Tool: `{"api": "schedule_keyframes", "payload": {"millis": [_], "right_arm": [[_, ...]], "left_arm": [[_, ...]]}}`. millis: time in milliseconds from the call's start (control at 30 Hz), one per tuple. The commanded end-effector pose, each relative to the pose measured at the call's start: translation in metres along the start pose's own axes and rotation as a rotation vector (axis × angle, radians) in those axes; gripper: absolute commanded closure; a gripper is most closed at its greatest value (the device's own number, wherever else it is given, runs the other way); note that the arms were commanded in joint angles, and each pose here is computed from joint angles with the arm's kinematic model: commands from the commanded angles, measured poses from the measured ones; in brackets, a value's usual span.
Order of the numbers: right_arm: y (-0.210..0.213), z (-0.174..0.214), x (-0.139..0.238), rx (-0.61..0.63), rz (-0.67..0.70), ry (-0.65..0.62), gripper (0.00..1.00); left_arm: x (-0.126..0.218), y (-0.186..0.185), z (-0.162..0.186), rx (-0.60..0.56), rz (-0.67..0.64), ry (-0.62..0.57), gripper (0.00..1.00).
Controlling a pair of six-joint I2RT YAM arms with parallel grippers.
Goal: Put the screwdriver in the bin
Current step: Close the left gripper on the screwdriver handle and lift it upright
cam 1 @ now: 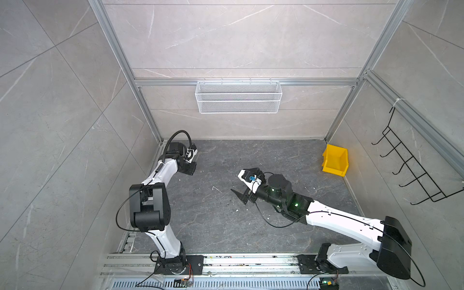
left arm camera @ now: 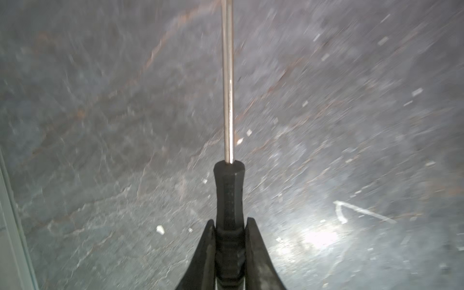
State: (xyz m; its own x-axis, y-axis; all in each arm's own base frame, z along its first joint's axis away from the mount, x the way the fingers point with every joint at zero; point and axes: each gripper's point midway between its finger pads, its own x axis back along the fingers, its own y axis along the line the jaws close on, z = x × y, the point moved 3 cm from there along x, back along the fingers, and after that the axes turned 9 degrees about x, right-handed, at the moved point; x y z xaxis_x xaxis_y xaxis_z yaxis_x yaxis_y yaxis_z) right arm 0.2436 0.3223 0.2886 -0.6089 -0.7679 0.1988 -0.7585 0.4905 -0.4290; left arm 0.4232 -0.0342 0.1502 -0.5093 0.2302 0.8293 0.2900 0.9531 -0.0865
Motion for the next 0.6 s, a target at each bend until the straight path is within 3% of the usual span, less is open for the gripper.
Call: {"api": "schedule_keyframes", "payload": {"millis": [0,367,567], "right_arm": [[-0.015,0.008,0.014,-0.013,0.053,0.024,0.01],[-0.048,0.020,0.054,-0.109,0.160,0.007,0.01],[-0.063,0.030,0.076,-0.160,0.210,0.012,0.01]], "left_arm": [[0.022,-0.039,-0.030,0.012,0.108,-0.139,1.00],[0.052,-0.148,-0.079,0.025,0.443,-0.400,1.00],[0.055,-0.209,-0.093,-0.026,0.590,-0.462,1.00]]}}
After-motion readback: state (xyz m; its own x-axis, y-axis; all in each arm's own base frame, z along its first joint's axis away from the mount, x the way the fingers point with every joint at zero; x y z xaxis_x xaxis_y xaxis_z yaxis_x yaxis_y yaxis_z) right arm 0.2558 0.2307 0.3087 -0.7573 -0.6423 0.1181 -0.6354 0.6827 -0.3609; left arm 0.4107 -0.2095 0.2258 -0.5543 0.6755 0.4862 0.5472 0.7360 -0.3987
